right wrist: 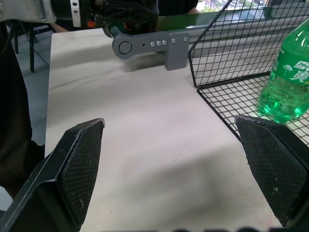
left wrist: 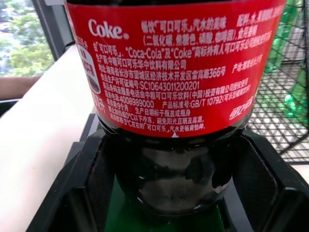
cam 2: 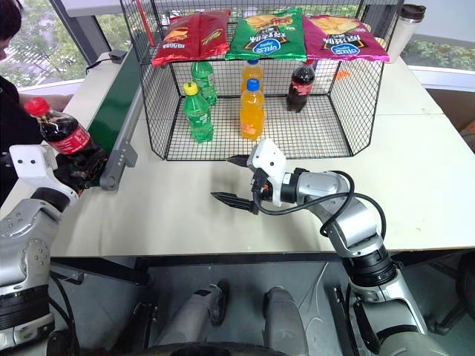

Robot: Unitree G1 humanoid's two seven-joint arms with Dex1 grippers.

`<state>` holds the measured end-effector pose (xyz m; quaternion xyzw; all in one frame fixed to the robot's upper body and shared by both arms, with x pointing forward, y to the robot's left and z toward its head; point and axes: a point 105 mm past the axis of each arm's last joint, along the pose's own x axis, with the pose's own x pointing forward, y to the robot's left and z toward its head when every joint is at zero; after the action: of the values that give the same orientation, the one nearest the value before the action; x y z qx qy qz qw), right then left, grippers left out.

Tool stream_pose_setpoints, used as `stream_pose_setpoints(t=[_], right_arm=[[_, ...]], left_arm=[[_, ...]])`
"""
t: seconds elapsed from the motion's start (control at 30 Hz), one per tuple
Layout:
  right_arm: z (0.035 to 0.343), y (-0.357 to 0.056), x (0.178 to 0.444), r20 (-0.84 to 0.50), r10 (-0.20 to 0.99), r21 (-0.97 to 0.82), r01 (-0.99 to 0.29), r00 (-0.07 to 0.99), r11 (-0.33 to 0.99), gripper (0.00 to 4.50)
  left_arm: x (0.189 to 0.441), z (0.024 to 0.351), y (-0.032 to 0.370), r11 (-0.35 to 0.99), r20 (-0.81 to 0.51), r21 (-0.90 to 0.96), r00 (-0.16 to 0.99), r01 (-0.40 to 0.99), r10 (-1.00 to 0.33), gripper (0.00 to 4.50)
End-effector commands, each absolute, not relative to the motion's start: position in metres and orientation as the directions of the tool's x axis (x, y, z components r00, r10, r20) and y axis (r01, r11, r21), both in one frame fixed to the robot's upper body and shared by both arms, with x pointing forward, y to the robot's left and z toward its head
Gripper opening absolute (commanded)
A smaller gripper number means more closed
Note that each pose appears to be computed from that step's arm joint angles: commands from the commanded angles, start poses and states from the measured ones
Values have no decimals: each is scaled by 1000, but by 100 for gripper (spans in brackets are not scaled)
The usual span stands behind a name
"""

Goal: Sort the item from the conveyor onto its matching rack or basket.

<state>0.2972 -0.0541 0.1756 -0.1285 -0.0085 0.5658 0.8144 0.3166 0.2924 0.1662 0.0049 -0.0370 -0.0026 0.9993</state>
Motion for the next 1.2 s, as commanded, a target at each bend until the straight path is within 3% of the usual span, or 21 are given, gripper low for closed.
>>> stream_pose_setpoints(t=[0.03, 0.2, 0.37, 0.47, 0.67, 0.83, 1.2], right_arm=[[187, -54, 294, -96, 929, -266, -909, 356, 321, 450], [188, -54, 295, -97, 930, -270, -908, 356, 320, 450], [205, -51, 295, -42, 937, -248, -912, 346, 325, 450], [227, -51, 299, 35, 936, -216, -911, 351, 351, 450], [255, -55, 307, 130, 911, -191, -892, 390, 409, 450], [260, -58, 310, 142, 898, -186, -880, 416, 437, 450], [254, -59, 312, 122, 894, -179, -877, 431, 447, 450]], left_arm=[[313, 192, 294, 1000, 168, 4, 986, 15, -15, 285], [317, 220, 279, 996, 220, 3, 971, 90, -88, 285], [323, 233, 232, 946, 190, 80, 927, 314, -323, 285], [325, 217, 181, 835, 99, 115, 830, 538, -549, 285], [321, 178, 124, 649, -32, 144, 659, 747, -752, 285], [321, 161, 92, 559, -53, 160, 573, 814, -818, 285], [322, 165, 55, 463, -23, 210, 478, 861, -878, 285]])
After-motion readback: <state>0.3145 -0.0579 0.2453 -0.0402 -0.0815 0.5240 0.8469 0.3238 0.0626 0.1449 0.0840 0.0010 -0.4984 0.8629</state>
